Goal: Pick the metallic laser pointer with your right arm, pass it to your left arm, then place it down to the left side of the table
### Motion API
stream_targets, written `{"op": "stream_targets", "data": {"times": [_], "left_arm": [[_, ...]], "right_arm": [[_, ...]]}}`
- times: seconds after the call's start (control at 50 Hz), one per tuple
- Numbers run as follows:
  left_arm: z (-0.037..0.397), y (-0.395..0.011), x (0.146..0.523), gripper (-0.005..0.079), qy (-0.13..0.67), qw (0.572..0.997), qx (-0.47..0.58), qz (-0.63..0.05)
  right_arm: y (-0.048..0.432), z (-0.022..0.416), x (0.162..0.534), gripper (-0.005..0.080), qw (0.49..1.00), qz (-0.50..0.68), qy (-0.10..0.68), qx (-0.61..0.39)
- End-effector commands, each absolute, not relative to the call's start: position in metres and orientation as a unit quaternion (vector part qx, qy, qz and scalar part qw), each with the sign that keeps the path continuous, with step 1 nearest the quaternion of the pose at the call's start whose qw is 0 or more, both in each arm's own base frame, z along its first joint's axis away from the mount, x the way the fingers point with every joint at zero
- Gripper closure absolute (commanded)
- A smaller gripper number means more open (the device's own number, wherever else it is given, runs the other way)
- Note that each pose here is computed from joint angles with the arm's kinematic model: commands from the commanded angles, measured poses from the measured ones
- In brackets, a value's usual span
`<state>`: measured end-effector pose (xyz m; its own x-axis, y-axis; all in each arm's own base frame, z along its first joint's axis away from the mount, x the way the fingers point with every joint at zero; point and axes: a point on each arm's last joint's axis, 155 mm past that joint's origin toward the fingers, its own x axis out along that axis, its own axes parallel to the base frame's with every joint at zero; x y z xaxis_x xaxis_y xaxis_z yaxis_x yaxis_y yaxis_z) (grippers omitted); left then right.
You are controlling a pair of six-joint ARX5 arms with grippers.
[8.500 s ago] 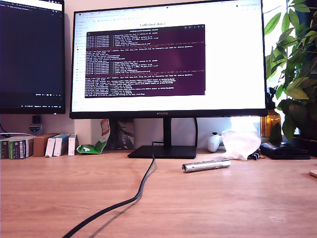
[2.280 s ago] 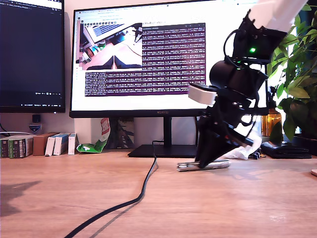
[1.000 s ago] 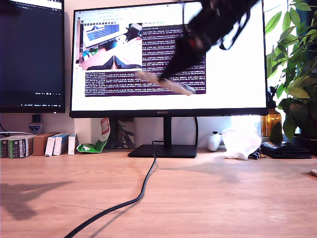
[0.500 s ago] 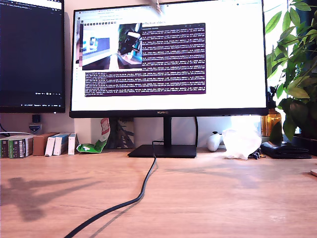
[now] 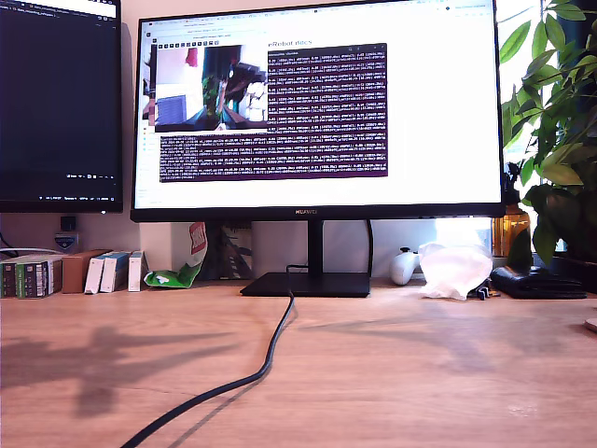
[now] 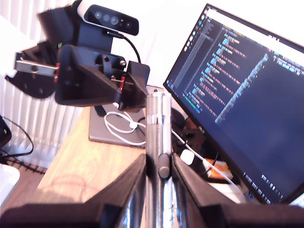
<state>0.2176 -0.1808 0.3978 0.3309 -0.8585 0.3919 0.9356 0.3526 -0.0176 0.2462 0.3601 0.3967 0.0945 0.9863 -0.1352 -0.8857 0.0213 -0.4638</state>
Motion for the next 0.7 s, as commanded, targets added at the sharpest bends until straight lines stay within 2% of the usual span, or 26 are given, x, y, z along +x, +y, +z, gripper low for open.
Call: {"op": "stream_targets", "data": {"times": [0.0,0.28,0.68], "left_arm": [[0.401,-0.184,0.218,0.0445,-0.163,0.802,-0.125,-0.561],[0.410,-0.194,0.218,0.0445,-0.172,0.787,-0.133,-0.577],[0.425,-0.211,0.198,0.0445,-0.182,0.757,-0.130,-0.613]], "right_arm": [[0.367,0.392,0.241,0.0763,0.698,0.672,-0.111,-0.219],[0.376,0.392,0.227,0.0763,0.686,0.685,-0.116,-0.217],[0.378,0.395,0.225,0.0763,0.684,0.685,-0.125,-0.217]]}}
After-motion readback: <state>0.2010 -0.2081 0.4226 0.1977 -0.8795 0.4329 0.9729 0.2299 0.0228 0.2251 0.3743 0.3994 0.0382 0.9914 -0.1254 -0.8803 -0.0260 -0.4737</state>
